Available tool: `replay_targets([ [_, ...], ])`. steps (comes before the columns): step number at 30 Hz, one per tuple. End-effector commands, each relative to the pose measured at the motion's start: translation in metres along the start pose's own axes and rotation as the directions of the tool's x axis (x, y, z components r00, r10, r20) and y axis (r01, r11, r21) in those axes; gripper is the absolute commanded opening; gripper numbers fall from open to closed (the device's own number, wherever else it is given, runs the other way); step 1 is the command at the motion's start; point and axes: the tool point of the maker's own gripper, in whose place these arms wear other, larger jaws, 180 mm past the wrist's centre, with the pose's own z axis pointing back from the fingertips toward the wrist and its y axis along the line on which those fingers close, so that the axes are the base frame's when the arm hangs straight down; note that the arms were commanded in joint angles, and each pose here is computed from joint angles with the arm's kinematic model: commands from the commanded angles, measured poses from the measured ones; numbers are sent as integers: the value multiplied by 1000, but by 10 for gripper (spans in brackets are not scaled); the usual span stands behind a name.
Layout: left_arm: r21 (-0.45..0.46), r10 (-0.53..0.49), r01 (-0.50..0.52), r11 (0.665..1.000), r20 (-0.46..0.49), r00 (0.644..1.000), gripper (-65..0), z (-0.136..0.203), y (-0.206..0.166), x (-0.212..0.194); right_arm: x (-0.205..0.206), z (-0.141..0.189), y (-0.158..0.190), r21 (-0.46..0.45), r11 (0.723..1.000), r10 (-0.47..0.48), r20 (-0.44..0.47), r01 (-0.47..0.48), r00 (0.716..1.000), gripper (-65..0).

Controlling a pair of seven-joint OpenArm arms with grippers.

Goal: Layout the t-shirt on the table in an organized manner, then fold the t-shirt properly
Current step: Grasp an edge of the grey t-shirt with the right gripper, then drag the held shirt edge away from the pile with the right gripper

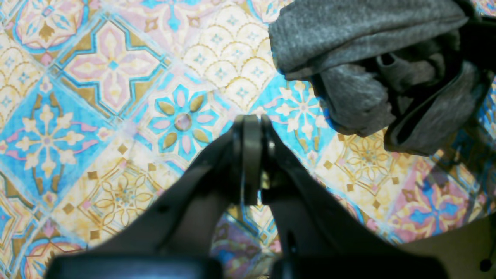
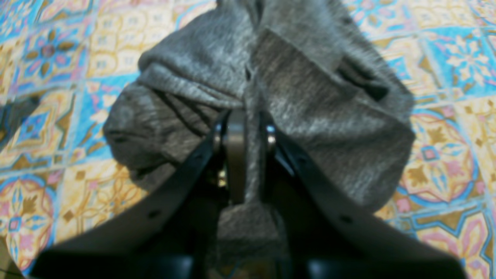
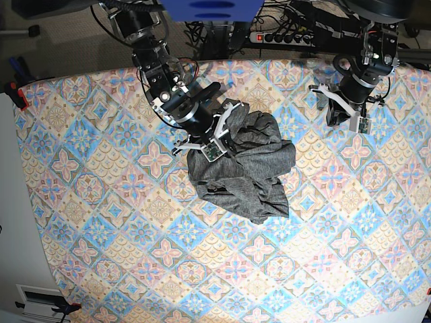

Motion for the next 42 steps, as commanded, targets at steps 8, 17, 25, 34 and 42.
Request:
replay_targets([
  [8,-6,-13,13,1000,34,999,-650,2,-1,10,4,4,5,8,1000,-15,29,15,999,-409],
  [17,-5,-12,12,1000,31,999,-650,2,0,9,-12,10,6,11,1000,-12,-4,12,1000,-487],
  [25,-5,-11,11,1000,26,1000,-650,3,0,7,-8,15,1,3,1000,10,4,-10,1000,-650],
  [34,-5,-11,11,1000,25,1000,-650,3,0,7,-2,35,-1,-17,1000,17,27,-16,999,-650],
  [42,-5,-11,11,1000,25,1000,-650,3,0,7,-10,42,-26,-85,996,-7,12,8,1000,-617],
])
